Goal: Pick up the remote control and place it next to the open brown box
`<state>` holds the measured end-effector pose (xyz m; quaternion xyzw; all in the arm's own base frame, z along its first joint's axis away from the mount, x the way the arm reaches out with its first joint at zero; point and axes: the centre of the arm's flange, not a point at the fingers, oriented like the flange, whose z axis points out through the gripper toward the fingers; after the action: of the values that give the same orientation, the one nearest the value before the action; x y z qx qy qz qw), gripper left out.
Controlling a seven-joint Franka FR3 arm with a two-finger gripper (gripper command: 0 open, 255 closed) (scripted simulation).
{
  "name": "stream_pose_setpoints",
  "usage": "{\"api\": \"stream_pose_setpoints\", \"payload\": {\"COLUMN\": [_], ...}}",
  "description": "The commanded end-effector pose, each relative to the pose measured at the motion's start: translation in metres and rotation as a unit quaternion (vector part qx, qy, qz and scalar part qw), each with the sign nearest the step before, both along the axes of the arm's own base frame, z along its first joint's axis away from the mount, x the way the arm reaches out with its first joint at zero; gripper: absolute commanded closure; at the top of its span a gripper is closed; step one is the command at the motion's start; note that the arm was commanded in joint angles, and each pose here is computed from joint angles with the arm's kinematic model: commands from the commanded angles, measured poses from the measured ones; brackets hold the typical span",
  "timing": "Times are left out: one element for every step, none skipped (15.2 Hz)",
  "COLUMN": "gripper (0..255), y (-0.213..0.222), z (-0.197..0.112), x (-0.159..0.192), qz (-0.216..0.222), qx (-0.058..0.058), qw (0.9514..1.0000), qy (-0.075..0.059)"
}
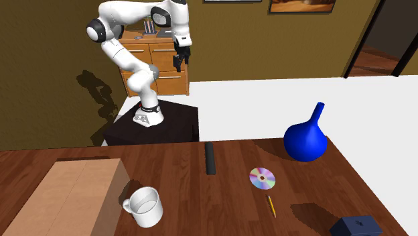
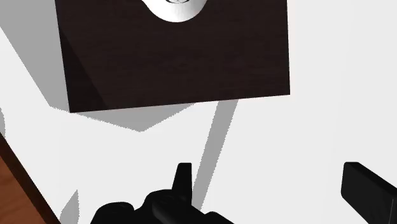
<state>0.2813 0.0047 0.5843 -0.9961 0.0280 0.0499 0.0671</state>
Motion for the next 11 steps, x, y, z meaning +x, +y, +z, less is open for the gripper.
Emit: {"api": "stream_pose_setpoints", "payload": {"gripper": [0, 0, 0, 0, 0, 0, 0, 0, 0, 0, 0], "y": [0.0, -0.004, -0.009, -0.014, -0.019, -0.024, -0.03, -0.036, -0.043, -0.049, -0.056], "z": [0.0, -0.005, -0.011, -0.016, -0.021, -0.027, -0.032, -0.038, -0.043, -0.049, -0.054], "x": [0.0, 0.012, 0.023, 0.034, 0.045, 0.056, 0.067, 0.078, 0.088, 0.098, 0.108], "qz": [0.0, -0.014, -0.027, -0.041, -0.054, -0.068, -0.082, -0.095, -0.109, -0.122, -0.136], "qx": [0.0, 0.0, 0.0, 0.0, -0.001, -0.001, -0.001, -0.001, -0.001, -0.001, -0.001], "qw": [1.0, 0.9999, 0.9996, 0.9991, 0.9985, 0.9976, 0.9966, 0.9954, 0.9939, 0.9923, 0.9905], "qy": [0.0, 0.002, 0.004, 0.006, 0.008, 0.01, 0.012, 0.014, 0.016, 0.018, 0.02]}}
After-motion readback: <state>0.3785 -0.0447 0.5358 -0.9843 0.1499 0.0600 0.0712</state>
